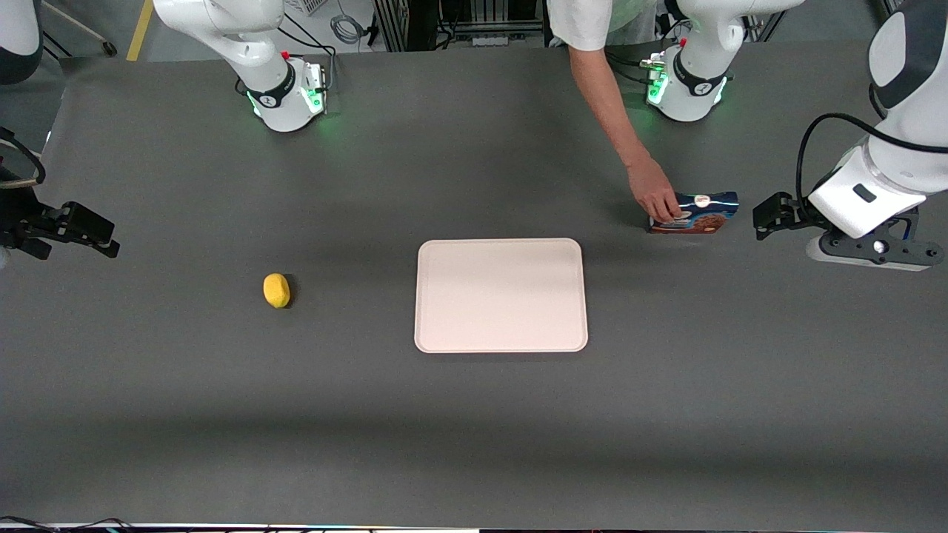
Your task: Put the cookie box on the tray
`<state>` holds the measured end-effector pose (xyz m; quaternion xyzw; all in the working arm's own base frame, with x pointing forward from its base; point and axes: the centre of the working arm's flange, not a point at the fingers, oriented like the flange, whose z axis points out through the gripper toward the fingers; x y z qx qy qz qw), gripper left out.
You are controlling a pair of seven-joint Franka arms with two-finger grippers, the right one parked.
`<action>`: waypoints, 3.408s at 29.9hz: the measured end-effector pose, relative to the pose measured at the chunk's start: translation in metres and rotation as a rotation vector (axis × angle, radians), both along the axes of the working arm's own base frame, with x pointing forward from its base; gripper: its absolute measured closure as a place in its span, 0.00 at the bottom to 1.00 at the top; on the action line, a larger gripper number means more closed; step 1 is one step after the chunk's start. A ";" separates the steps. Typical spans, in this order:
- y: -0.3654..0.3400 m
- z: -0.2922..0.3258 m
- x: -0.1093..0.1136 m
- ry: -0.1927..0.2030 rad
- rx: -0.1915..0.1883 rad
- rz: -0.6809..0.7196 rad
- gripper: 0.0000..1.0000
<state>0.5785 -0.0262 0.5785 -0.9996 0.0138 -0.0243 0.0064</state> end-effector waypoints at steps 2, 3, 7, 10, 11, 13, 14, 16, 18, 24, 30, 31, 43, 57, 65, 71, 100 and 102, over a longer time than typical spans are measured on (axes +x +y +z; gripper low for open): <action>0.000 0.000 0.000 0.000 0.000 0.000 0.00; 0.000 0.000 0.000 0.000 0.000 0.000 0.00; 0.000 0.000 0.000 0.000 0.000 0.000 0.00; 0.000 0.000 0.000 0.000 0.000 0.000 0.00; 0.000 0.000 0.000 0.000 0.000 0.000 0.00; 0.000 0.000 0.000 0.000 0.000 0.000 0.00; 0.000 0.000 0.000 0.000 0.000 0.000 0.00; 0.000 0.000 0.000 0.000 0.000 0.000 0.00; 0.000 0.000 0.000 0.000 0.000 0.000 0.00; -0.001 0.003 0.000 -0.006 0.000 -0.002 0.00; -0.002 0.006 0.001 -0.011 -0.001 -0.004 0.00; -0.002 0.006 0.001 -0.011 -0.001 -0.004 0.00; -0.001 0.005 0.001 -0.004 0.022 -0.361 0.00; 0.006 -0.013 0.017 0.006 0.096 -1.174 0.00; 0.026 -0.039 0.018 0.057 0.079 -1.318 0.00; 0.030 -0.056 0.010 0.092 0.055 -1.329 0.00; 0.031 -0.176 -0.110 0.090 0.030 -1.552 0.00; 0.036 -0.184 -0.114 0.098 0.014 -1.564 0.00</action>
